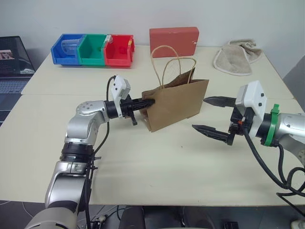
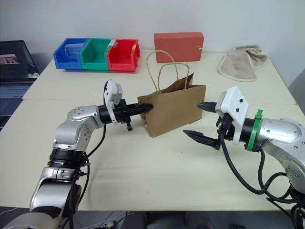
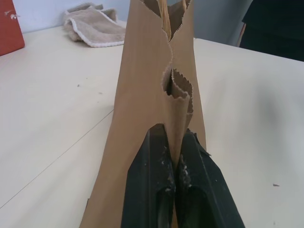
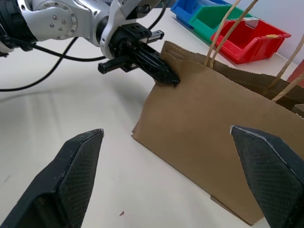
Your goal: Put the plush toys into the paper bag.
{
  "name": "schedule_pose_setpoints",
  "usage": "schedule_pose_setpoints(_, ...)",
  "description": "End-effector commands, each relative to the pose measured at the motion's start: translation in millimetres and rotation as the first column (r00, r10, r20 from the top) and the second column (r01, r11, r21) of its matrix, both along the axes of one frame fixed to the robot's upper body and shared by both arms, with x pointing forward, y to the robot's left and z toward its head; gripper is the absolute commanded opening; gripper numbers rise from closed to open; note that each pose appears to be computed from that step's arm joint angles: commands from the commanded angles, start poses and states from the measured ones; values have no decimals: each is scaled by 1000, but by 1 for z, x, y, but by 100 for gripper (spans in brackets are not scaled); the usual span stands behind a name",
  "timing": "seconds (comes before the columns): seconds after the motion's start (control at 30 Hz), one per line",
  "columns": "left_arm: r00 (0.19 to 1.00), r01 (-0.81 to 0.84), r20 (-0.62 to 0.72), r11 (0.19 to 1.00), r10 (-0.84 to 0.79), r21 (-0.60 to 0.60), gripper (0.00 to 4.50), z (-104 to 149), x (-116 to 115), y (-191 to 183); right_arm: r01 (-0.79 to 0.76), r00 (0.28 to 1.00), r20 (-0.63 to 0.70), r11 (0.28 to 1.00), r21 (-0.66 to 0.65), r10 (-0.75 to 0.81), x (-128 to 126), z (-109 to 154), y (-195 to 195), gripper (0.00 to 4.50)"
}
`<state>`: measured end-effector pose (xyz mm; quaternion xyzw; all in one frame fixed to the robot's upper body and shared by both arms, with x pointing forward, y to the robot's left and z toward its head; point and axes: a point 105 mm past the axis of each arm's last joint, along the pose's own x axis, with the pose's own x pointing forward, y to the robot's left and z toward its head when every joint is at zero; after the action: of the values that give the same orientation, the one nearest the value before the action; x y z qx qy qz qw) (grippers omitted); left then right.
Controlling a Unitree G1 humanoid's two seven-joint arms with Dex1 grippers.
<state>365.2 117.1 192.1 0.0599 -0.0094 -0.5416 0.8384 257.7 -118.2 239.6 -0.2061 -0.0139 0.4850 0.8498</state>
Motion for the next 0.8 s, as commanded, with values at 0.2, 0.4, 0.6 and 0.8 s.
schedule_pose_setpoints(0.2, 974, 226, 21, 973, -227, 45, 2, 24, -23, -13, 5, 1000, -17, 1000, -31, -6, -25, 14, -22, 450)
schedule_pose_setpoints(0.4, 936, 351, -22, 931, -350, 97, 2, 18, -32, -23, 131, 990, -51, 990, -54, -133, -43, 23, -53, 450)
schedule_pose_setpoints(0.6, 922, 387, -51, 916, -384, 105, 2, 8, -28, -29, 220, 974, -42, 973, -74, -223, -50, 22, -66, 450)
schedule_pose_setpoints(0.8, 945, 327, -53, 929, -323, 173, 22, 2, -20, -24, 220, 972, -69, 973, -69, -224, -46, 16, -61, 450)
